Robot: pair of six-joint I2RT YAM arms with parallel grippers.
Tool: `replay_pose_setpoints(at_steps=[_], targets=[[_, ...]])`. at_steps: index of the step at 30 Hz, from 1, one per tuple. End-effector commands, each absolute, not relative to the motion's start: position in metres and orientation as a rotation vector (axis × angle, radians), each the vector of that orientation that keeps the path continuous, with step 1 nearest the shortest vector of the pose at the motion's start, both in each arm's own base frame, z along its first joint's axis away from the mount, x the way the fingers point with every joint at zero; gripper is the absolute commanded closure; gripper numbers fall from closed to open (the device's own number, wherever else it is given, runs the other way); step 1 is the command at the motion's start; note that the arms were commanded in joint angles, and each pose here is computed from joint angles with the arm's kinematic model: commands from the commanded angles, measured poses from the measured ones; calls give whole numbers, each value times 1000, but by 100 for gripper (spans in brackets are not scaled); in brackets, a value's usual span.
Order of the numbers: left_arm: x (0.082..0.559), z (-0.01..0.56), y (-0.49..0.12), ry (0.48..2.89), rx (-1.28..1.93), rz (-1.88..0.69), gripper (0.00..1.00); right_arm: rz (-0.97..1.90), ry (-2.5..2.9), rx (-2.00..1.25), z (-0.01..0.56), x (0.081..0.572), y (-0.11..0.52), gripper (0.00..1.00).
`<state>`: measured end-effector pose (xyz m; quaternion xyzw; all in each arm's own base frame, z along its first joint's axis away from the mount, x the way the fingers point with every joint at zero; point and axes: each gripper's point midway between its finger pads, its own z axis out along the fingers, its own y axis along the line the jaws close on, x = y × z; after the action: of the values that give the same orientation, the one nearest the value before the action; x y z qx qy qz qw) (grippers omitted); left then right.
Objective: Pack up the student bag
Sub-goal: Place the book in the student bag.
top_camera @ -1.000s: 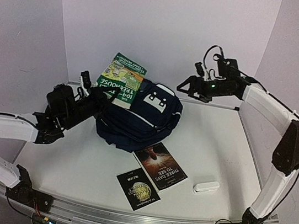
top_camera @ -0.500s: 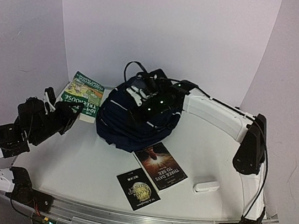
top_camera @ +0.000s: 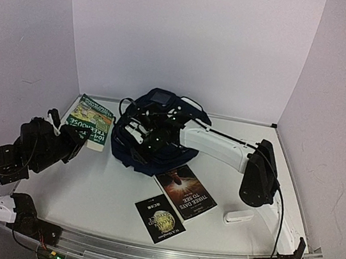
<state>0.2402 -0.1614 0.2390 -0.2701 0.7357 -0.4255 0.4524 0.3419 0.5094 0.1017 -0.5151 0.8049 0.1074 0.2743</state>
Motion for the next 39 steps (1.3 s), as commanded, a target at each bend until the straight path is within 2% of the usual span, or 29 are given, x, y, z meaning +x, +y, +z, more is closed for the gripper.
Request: replay_pose_setpoints(at_steps=[1,5,8,11,12,17,25,31,39], targets=[[241,267,-161,1720,-671,-1131,100,126,2124,-1329,99,370,505,49],[239,263,-165,1738,-660,-1142,100,59,2123,-1287,99,379,500,59],[237,259,-165,1745,-661,-1154,100,41,2114,-1256,105,383,499,75],[234,254,-165,1761,-654,-1158,100,-23,2087,-1226,114,393,494,97],[233,254,-164,1767,-652,-1159,100,-32,2082,-1216,118,395,493,100],[224,255,-171,1791,-564,-1198,100,56,2052,-1168,161,393,491,100],[206,265,-216,1836,-282,-1378,100,228,1979,-1019,247,409,479,100],[198,264,-219,1788,-231,-1454,100,274,1935,-948,283,425,466,100],[209,257,-238,1775,-227,-1495,100,336,1832,-955,325,420,468,100]])
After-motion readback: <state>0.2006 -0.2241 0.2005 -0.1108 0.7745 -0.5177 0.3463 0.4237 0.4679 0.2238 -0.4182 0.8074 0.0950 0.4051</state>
